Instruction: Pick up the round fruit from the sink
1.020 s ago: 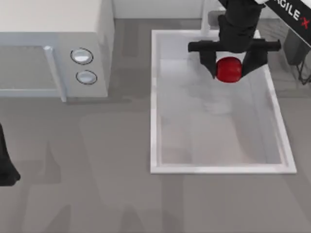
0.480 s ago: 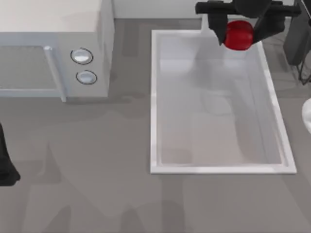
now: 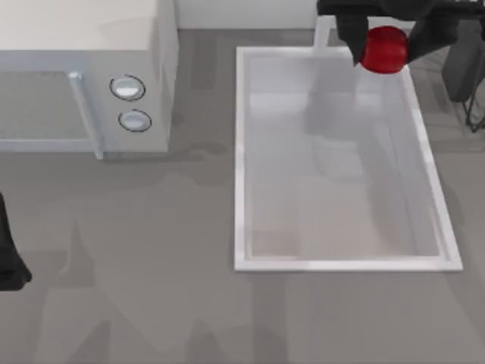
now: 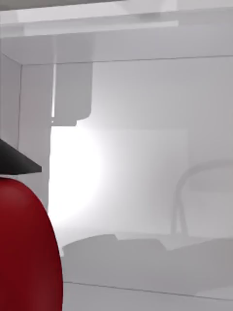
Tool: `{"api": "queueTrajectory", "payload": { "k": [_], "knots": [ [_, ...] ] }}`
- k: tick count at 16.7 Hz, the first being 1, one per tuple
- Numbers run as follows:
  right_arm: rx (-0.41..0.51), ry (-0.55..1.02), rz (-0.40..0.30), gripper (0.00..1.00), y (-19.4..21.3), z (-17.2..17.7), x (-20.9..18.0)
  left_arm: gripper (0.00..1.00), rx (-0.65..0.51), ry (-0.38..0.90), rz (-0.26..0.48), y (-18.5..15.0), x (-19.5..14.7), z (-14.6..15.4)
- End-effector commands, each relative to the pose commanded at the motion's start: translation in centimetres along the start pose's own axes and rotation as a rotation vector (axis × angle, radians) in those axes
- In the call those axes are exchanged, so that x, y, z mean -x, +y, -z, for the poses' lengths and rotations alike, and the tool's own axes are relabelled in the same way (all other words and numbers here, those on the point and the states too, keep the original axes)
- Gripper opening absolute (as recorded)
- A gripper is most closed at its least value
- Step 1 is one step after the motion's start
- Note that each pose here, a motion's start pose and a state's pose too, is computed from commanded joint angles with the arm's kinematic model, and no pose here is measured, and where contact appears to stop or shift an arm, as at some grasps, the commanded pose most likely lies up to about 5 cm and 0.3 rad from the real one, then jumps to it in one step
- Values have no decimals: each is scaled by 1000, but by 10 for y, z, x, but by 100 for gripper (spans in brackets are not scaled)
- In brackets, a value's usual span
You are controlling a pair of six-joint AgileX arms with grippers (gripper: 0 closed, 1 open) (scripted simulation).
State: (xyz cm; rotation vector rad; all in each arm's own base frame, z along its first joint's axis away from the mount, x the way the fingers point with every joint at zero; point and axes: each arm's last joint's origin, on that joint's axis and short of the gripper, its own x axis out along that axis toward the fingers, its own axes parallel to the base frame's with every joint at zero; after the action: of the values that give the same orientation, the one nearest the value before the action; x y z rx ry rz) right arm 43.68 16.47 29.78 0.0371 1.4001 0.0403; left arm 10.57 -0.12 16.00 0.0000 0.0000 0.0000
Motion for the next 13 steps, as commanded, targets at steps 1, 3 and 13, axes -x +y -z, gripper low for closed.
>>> {"api": "queueTrajectory", "payload": {
  "k": [1, 3, 13],
  "knots": [
    [0, 2, 3, 0, -7, 0, 5, 100, 0, 0, 0, 0, 0, 0],
    [0, 14, 13, 0, -23, 2, 16, 100, 0, 0, 0, 0, 0, 0],
    [-6, 163, 57, 0, -135, 100, 35, 100, 0, 0, 0, 0, 0, 0]
  ]
}}
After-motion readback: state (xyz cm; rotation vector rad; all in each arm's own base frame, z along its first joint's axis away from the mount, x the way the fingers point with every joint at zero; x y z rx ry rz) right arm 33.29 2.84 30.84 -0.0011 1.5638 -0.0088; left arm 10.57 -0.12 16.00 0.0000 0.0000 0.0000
